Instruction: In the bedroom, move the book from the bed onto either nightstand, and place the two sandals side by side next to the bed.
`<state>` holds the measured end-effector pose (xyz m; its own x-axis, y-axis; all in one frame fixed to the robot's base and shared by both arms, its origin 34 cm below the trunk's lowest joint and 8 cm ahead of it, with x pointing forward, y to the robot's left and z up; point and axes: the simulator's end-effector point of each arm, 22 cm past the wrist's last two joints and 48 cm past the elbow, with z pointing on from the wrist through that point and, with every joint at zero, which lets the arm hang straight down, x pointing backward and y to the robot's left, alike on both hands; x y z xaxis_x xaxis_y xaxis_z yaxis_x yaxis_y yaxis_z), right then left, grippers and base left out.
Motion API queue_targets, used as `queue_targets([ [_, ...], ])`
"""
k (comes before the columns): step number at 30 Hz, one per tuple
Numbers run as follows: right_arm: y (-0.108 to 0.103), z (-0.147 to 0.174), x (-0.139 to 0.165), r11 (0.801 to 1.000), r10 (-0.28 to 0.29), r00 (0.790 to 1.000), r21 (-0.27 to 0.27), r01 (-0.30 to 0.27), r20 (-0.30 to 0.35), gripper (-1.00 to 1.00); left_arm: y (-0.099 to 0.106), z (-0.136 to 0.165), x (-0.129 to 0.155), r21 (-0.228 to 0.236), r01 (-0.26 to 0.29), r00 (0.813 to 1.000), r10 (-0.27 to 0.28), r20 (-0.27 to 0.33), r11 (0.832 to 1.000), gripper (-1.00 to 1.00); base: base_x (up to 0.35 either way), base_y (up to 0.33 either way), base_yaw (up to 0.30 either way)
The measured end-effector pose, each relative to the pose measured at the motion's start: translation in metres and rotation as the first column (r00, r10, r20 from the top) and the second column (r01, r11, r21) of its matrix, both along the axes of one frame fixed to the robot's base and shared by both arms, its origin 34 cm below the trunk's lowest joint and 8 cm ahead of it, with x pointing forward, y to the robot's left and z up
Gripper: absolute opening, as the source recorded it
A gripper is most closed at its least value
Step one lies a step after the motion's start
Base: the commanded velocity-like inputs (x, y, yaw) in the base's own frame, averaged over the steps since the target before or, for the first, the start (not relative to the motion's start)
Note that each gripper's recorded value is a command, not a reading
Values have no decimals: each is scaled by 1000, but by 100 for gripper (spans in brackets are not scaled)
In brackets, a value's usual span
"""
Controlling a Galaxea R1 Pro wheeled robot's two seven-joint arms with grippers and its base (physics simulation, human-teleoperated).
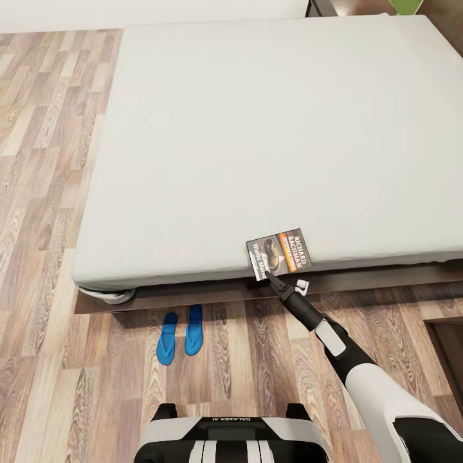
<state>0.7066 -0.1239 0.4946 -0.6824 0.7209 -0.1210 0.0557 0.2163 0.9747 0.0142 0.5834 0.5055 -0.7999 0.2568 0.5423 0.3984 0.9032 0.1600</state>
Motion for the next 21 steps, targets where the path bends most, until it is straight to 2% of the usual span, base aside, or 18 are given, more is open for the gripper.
queue_targets([
  [21,0,-1,-1,1000,0,1000,-1,0,-4,100,-1,0,0,-1,-1,1000,1,0,1000,100,0,0,0],
])
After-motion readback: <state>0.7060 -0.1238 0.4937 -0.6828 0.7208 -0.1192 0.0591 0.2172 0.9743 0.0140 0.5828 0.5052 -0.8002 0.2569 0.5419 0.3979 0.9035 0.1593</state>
